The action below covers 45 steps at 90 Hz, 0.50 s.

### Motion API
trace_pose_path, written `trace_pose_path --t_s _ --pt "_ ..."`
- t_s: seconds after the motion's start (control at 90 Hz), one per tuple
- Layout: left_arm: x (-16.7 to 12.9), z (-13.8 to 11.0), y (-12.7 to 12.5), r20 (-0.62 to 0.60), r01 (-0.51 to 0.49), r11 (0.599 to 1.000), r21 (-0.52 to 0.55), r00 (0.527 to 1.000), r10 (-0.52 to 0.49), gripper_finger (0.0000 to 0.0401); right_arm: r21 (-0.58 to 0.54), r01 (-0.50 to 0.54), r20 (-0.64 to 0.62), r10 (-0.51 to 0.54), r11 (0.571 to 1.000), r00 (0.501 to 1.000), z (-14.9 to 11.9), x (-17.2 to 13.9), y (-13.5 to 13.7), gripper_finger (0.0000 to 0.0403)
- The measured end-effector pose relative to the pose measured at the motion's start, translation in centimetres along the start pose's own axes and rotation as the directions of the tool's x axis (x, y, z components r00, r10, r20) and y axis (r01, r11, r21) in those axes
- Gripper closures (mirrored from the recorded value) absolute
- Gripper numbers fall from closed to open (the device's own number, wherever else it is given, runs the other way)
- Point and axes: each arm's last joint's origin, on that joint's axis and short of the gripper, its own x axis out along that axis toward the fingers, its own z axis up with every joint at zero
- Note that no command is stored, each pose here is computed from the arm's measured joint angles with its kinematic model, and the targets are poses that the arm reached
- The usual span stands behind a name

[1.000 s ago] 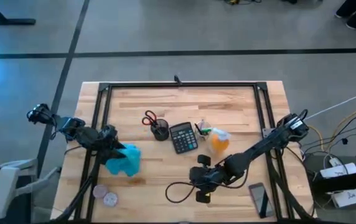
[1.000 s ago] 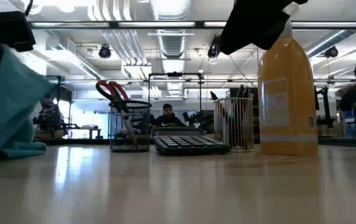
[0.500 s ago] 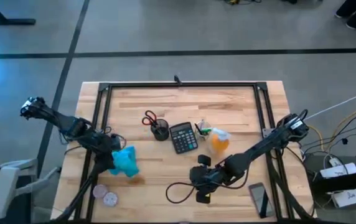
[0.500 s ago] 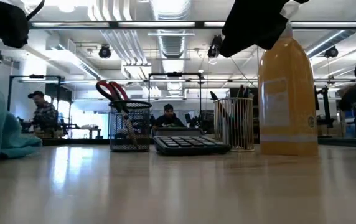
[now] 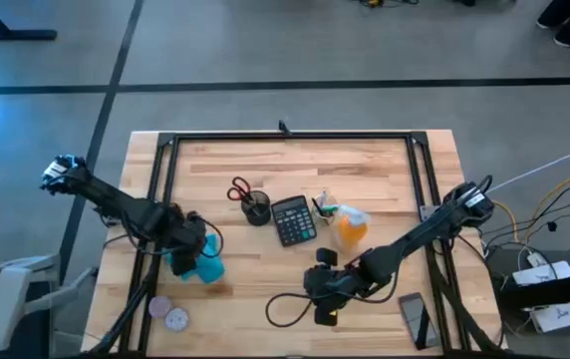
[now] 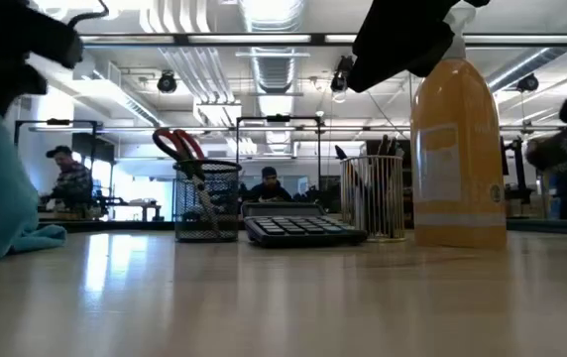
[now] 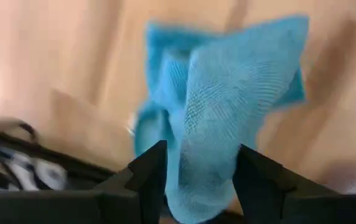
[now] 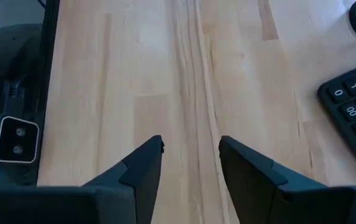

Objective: Apply microfiber cloth
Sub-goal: Move the blue microfiber cloth to the middle left

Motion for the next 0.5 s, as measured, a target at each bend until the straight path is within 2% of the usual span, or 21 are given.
trace_pose_path --t_s 0.122,0.244,0.5 --pt "-0.5 0.1 -0.2 -0.103 -0.058 0.998 -0.027 0.993 0.055 0.0215 -0.008 0.003 0.001 -0.003 1.000 1.000 0.0 0.0 -0.1 0.0269" --pt "-0.5 -0.4 -0.3 -0.272 -0.045 0.996 -0.071 0.962 0.024 0.0193 -0.011 0.017 0.009 -0.017 1.000 1.000 0.0 0.0 -0.1 0.0279" --pt "0.0 -0.4 -1.5 -0.322 0.010 0.996 -0.083 0.946 -0.036 0.0170 -0.006 0.031 0.017 -0.030 1.000 0.999 0.1 0.0 -0.1 0.0296"
